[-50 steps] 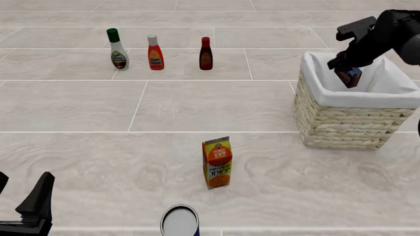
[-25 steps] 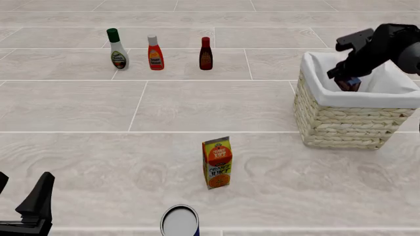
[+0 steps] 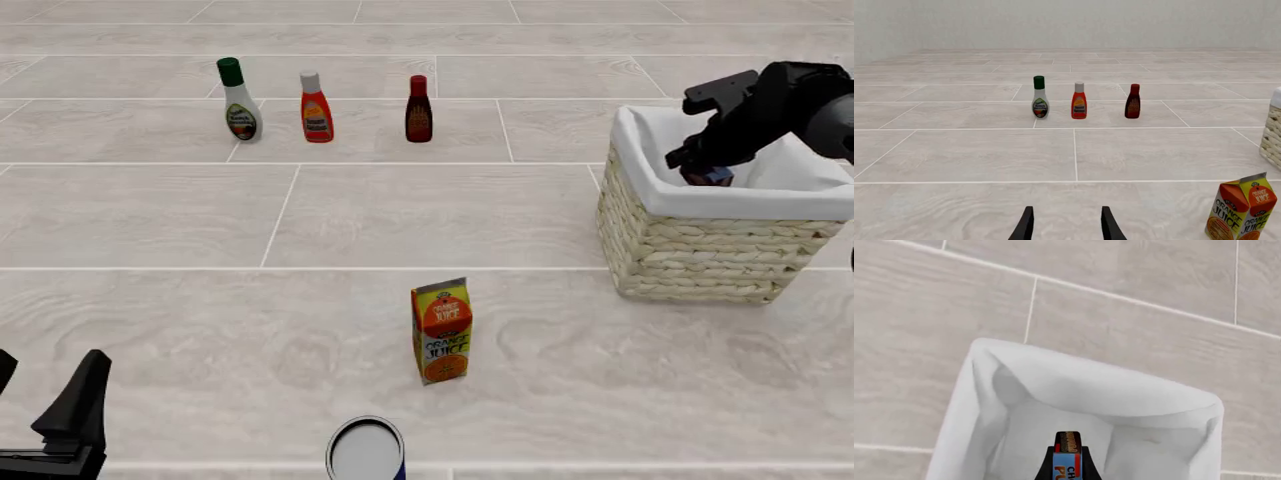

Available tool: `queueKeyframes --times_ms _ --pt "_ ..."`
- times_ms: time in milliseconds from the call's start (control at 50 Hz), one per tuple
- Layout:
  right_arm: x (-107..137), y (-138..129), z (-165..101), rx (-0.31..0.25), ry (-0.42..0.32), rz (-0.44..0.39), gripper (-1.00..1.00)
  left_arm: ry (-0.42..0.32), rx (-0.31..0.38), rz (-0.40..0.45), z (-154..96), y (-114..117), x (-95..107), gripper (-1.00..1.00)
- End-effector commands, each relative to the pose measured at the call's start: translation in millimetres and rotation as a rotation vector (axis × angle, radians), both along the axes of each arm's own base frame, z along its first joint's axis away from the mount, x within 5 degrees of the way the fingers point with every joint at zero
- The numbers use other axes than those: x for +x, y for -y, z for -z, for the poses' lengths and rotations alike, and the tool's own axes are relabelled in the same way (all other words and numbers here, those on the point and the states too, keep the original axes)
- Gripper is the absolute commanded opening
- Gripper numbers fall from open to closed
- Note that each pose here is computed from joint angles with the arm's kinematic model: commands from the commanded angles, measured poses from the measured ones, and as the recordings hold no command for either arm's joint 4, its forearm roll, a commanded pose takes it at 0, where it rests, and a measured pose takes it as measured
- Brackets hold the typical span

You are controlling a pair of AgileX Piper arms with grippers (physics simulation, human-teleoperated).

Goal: Pick the chocolate pudding and place it in the basket.

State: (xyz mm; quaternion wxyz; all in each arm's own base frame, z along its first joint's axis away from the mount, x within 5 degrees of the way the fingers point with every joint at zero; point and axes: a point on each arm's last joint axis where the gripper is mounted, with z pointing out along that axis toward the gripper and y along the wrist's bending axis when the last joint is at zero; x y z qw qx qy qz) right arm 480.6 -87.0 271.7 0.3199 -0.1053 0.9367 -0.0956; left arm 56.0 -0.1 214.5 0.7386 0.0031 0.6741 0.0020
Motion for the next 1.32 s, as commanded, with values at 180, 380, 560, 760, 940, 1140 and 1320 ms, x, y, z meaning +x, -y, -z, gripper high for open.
queueKeyframes --times_ms 180,380,560,760,940,1140,1320 --pt "-2 5 -5 0.005 0.010 0.018 1.00 0.001 0.000 -0.001 0 0 0 1.00" --pt "-1 4 -10 0.001 0.019 0.014 1.00 0.000 0.000 -0.001 0 0 0 1.00" --pt "-5 1 -21 -0.002 0.035 0.010 1.00 0.000 0.000 -0.002 0 0 0 1.00" --pt "-16 -9 -45 -0.006 0.069 -0.006 1.00 0.000 0.000 -0.002 0 0 0 1.00" --pt "-31 -15 -61 -0.010 0.090 -0.014 1.00 0.000 0.000 -0.002 0 0 0 1.00" --pt "-48 -19 -80 -0.015 0.111 -0.018 1.00 0.000 0.000 -0.001 0 0 0 1.00" --pt "-66 -22 -94 -0.019 0.129 -0.020 1.00 0.000 0.000 -0.002 0 0 0 1.00"
